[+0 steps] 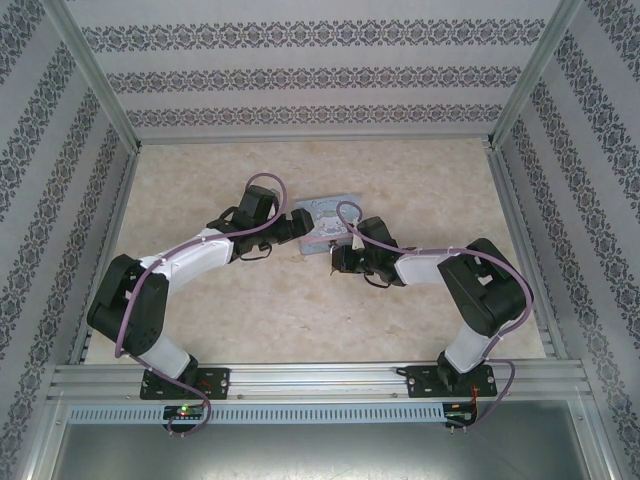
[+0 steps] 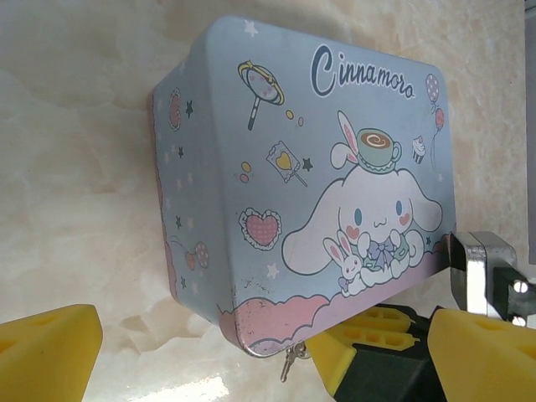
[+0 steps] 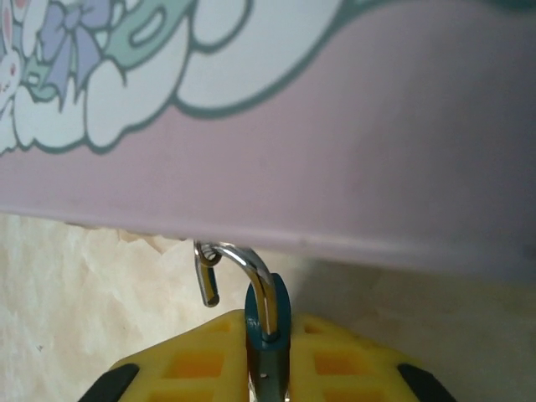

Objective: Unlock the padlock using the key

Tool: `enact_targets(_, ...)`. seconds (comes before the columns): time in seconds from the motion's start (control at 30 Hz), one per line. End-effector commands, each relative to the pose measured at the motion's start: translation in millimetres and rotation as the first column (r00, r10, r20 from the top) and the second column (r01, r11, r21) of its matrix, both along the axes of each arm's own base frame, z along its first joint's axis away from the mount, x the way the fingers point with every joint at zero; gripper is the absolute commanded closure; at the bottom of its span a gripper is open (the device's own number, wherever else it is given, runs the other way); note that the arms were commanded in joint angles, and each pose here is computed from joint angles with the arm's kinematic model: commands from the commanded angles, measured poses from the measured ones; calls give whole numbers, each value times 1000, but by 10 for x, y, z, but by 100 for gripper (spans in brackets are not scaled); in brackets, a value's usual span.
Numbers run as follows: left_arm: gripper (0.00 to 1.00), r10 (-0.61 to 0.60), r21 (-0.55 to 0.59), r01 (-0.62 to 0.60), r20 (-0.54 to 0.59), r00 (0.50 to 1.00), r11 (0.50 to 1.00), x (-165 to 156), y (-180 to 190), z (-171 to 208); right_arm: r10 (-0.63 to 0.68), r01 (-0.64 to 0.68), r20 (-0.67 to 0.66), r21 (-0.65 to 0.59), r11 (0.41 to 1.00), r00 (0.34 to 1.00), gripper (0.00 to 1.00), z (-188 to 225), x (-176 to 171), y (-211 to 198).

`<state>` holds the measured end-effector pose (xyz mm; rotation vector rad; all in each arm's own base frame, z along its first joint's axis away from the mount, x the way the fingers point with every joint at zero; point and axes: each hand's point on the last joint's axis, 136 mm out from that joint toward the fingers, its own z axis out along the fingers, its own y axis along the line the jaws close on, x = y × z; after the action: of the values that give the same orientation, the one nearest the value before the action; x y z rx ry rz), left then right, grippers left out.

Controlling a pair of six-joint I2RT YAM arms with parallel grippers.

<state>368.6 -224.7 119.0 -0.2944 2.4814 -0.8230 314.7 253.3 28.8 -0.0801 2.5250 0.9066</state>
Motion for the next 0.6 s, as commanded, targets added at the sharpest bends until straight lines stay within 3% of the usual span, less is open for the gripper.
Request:
enact_targets(0.0,0,-18,10,17,38,999,1000,112,-2,119,-15,15,-20,-13,1000,1000,93,-67,-35,-91)
enact_targets(0.13,0,-27,64,25,36,999,998,127,41,102,-30,30,-24,-13,999,999,100,-66,-62,-186)
enact_targets(0.27,0,-45,155,39,36,998,987,156,72,87,-38,38,-29,-10,999,999,100,-60,-68,-242)
enact_targets(0.43,0,-111,360,95,25,993,928,167,33,-7,-53,53,-35,3,999,998,100,-56,-59,-277)
enact_targets(0.57,0,-141,448,124,5,990,885,147,-22,-148,-66,66,-40,20,998,997,100,-52,-51,-290)
